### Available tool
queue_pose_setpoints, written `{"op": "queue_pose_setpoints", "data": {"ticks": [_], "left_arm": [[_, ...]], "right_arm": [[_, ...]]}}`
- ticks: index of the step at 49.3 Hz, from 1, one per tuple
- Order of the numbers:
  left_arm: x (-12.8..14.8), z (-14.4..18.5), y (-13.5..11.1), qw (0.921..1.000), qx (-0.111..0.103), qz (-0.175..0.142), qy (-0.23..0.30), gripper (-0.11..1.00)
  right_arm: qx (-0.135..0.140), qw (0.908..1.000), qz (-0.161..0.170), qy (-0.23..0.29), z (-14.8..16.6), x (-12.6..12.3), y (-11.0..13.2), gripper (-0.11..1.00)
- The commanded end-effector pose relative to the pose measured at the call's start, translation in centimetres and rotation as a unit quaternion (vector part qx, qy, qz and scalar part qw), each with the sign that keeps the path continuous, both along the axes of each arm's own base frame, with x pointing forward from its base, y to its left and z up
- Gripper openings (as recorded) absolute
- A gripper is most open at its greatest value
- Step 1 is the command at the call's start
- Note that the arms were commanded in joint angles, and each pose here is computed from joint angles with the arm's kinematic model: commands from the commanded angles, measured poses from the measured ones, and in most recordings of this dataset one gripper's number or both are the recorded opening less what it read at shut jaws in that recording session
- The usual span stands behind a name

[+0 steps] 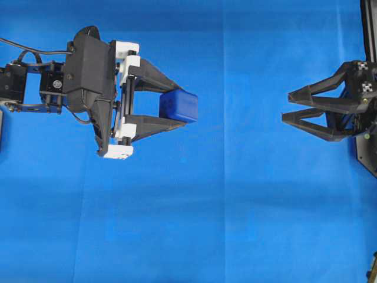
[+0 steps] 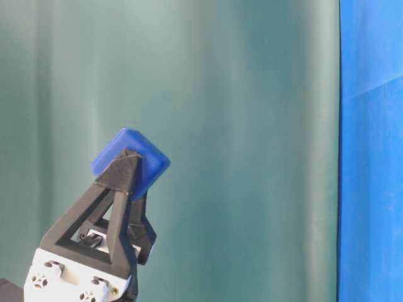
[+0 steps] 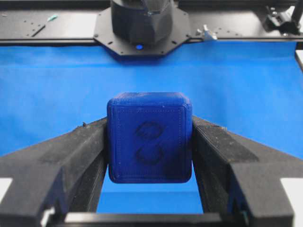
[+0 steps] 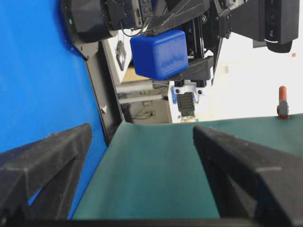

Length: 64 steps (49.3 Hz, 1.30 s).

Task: Handover the blue block to the right arm after grasping it with the left arm, then place it in the designated position.
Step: 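Move the open right gripper toward the cube held by the left gripper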

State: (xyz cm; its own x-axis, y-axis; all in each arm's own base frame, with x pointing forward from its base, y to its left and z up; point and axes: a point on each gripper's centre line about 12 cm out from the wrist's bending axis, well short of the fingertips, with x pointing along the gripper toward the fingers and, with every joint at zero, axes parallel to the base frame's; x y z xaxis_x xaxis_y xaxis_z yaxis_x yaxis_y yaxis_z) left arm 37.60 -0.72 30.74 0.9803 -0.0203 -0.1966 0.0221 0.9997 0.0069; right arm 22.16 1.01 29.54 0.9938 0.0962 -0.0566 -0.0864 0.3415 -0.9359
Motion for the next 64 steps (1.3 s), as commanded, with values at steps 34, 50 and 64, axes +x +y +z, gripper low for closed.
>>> {"op": "queue_pose_setpoints", "data": {"ticks": [34,50,64], "left_arm": [[-0.2,1.55,-0.05,0.9997,-0.002,0.0,-0.024,0.46],[-0.2,1.55,-0.05,0.9997,-0.002,0.0,-0.024,0.46],[-0.2,1.55,-0.05,0.9997,-0.002,0.0,-0.024,0.46]], "right_arm": [[0.001,0.9999,0.002,-0.015,1.17,0.27,0.05,0.95],[0.001,0.9999,0.002,-0.015,1.16,0.27,0.04,0.95],[0.001,1.0,0.002,-0.008,1.2,1.04,0.05,0.95]]}}
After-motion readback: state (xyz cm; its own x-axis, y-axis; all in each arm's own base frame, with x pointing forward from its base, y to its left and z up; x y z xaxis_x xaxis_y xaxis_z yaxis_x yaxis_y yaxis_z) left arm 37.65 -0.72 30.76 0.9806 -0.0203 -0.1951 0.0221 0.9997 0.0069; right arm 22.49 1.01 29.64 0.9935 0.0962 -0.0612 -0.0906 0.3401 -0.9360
